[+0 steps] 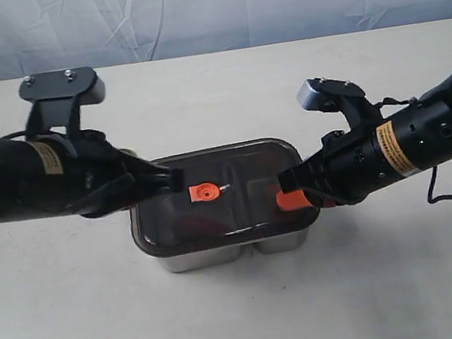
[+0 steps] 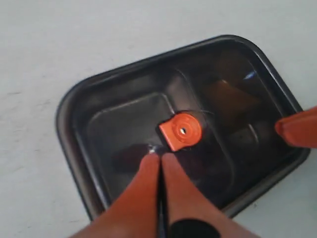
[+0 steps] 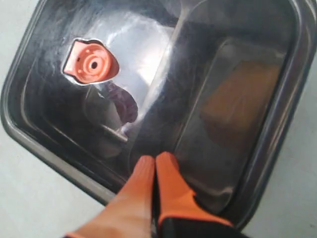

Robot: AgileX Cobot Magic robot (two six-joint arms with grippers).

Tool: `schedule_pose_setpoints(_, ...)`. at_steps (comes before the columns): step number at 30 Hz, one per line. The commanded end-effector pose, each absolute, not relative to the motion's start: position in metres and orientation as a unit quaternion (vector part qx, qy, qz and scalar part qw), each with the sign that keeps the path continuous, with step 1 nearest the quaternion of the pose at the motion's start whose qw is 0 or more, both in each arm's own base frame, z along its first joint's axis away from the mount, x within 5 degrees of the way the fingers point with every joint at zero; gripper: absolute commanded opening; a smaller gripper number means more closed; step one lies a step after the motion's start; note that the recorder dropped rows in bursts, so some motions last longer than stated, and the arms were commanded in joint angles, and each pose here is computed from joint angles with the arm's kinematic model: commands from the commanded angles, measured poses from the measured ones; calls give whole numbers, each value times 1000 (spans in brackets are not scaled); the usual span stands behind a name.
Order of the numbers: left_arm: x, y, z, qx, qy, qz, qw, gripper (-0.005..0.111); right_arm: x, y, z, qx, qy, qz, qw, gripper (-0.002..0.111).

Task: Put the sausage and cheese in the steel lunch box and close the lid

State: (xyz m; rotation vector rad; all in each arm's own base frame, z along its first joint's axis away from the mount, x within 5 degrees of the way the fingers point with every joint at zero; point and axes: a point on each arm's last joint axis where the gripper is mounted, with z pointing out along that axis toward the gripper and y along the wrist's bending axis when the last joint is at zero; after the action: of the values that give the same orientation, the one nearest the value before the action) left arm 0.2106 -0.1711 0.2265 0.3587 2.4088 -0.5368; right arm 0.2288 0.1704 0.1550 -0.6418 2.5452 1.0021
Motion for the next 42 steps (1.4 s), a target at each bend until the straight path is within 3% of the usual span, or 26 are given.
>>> schedule_pose_setpoints(1,204,-189,214,160,917,-209,299,0,231,171,139,-213,904,344,140,-1)
schedule_pose_setpoints(10,206,-190,221,162,904,-220,329,0,227,170,173,-228,885,357,193,-1)
schedule_pose_setpoints(30,192,-181,226,181,921,-199,281,0,206,166,229,-262,838,406,256,-1)
schedule_pose_setpoints(42,191,-181,187,167,939,-181,238,0,205,167,230,-257,838,411,251,-1)
